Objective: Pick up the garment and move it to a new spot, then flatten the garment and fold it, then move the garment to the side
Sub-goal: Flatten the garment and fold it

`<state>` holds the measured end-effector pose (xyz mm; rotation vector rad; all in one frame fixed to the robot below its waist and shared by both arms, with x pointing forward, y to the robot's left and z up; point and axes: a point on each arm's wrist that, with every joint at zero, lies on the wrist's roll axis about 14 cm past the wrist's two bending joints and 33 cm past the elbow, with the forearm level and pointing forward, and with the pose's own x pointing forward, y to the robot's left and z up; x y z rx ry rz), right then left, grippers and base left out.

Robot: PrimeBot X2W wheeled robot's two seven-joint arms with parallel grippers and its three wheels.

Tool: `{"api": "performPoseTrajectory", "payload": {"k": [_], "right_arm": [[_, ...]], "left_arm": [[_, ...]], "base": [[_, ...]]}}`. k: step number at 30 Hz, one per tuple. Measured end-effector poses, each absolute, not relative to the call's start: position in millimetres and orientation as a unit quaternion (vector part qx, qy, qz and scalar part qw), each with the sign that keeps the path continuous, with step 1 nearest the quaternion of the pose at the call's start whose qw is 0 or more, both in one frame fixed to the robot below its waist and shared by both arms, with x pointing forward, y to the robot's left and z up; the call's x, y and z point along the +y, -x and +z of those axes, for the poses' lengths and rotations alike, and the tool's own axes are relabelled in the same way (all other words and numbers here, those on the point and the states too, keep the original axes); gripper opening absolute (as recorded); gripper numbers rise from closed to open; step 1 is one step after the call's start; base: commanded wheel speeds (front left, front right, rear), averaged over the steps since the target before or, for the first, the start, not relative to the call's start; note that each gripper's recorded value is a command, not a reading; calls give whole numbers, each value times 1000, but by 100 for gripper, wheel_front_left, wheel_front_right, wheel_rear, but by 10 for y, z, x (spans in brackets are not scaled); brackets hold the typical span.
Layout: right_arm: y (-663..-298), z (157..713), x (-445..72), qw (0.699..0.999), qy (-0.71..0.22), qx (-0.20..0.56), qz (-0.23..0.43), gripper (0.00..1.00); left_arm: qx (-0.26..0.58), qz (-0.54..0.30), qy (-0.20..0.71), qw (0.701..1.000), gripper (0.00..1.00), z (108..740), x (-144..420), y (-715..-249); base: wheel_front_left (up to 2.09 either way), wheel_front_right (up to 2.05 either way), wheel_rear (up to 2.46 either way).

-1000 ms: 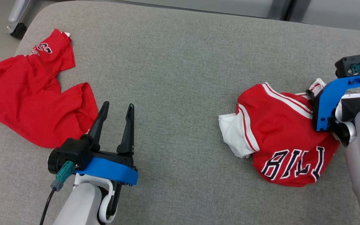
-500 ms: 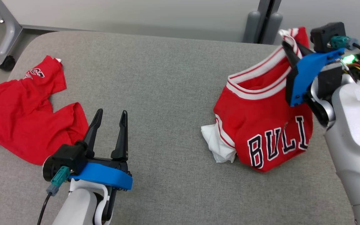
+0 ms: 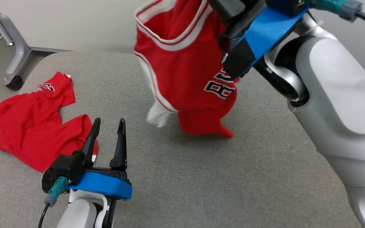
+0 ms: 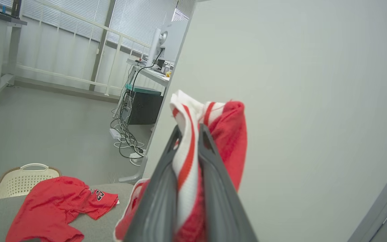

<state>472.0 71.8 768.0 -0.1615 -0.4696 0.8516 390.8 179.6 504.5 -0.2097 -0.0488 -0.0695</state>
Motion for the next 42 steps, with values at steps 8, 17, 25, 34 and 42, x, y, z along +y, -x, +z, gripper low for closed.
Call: {"api": "performPoseTrajectory", "payload": {"k": [8,17,25,34,42], "right_arm": [[-4861,7758,394,892,63,-237,380,0],[-5695,6065,-827,972,39,-37,230,0],[-5981,4958,-1403,985,37,82,147,0],[-5810,4384,-1662,957,79,259,104,100],[-5670,4867,-1025,942,115,264,170,100]], "left_arm": [[-19,-33,109,993,100,4997,1775,-3897],[3,-52,118,992,100,4823,1622,-4048],[22,-57,115,991,100,4667,1599,-4176],[23,-57,121,991,100,4686,1581,-4095],[13,-65,121,990,100,4764,1523,-3999]], "base": [[0,0,0],[0,0,0],[0,0,0],[0,0,0],[0,0,0]]}}
